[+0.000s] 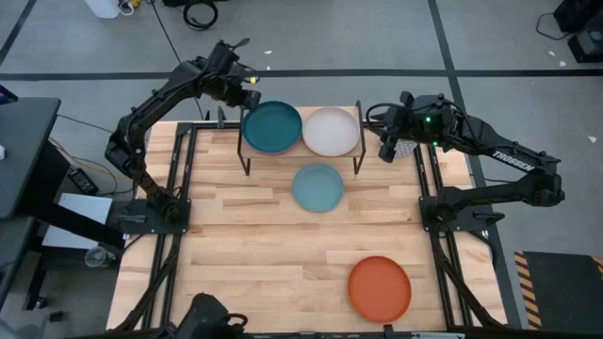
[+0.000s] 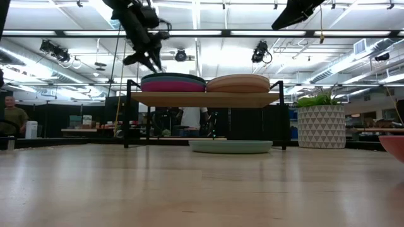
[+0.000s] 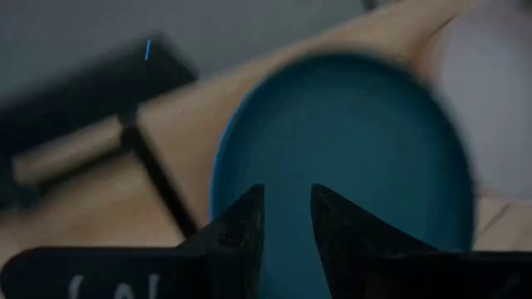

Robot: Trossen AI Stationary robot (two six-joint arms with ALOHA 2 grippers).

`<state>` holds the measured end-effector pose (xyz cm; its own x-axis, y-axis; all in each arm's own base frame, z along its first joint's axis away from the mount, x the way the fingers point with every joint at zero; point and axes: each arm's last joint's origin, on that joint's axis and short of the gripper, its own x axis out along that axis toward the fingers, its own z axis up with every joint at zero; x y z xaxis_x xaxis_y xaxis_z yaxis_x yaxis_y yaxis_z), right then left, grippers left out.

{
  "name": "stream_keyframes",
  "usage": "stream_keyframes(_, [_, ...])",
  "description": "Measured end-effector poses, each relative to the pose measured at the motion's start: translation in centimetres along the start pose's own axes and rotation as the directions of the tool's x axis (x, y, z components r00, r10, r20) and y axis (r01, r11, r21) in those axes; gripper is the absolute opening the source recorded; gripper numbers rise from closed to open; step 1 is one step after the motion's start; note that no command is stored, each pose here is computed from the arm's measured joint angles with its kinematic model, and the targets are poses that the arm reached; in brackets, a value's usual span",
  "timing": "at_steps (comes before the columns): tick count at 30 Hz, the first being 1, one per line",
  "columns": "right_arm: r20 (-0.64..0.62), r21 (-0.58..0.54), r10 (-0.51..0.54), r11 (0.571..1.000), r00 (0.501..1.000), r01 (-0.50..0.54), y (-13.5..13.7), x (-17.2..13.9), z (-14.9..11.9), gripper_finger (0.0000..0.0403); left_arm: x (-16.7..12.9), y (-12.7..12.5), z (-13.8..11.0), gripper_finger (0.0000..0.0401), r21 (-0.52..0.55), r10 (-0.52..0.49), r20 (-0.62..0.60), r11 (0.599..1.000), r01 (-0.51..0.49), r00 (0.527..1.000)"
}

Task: Place and stack plates onto a shelf
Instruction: Stack the light blue plate on top of the gray plate on the shelf

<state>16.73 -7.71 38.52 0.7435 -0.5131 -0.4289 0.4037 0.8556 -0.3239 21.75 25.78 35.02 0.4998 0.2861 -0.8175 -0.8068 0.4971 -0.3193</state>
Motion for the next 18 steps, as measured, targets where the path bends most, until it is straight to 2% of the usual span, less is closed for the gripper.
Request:
stream_keyframes(4, [0.019,-0.001,0.083,0.997,0.996,-0.083,0.3,0.0,0.0,0.0146,-1.4,-1.3,0.8,0.0107,0.117,-0.063,0.154,0.992,0.045,0.986])
stream_keyframes(7, [0.036,-0.004,0.182,0.983,0.983,-0.182,0.6,0.1,0.1,0.0146,-2.0,-2.3,0.8,0.0107,0.097,-0.113,0.190,0.991,0.096,0.975])
stream_keyframes(10, [0.028,0.003,0.241,0.971,0.970,-0.241,0.9,0.6,0.0,0.0146,-2.7,-3.1,1.2,0.0107,0.116,-0.214,0.236,0.975,0.192,0.948])
stream_keyframes(13, [0.015,0.033,0.273,0.961,0.962,-0.274,1.1,1.2,0.0,0.0146,-4.3,-5.2,1.1,0.0107,0.213,-0.297,0.319,0.948,0.237,0.900])
stream_keyframes(16, [0.004,0.046,0.326,0.944,0.945,-0.326,1.3,1.7,-0.1,0.0146,-6.4,-8.1,-0.1,0.0107,0.353,-0.355,0.385,0.909,0.220,0.852])
stream_keyframes(18, [-0.006,0.047,0.368,0.929,0.930,-0.367,1.6,2.0,-0.2,0.0146,-7.3,-9.8,-1.3,0.0107,0.422,-0.366,0.400,0.887,0.186,0.840])
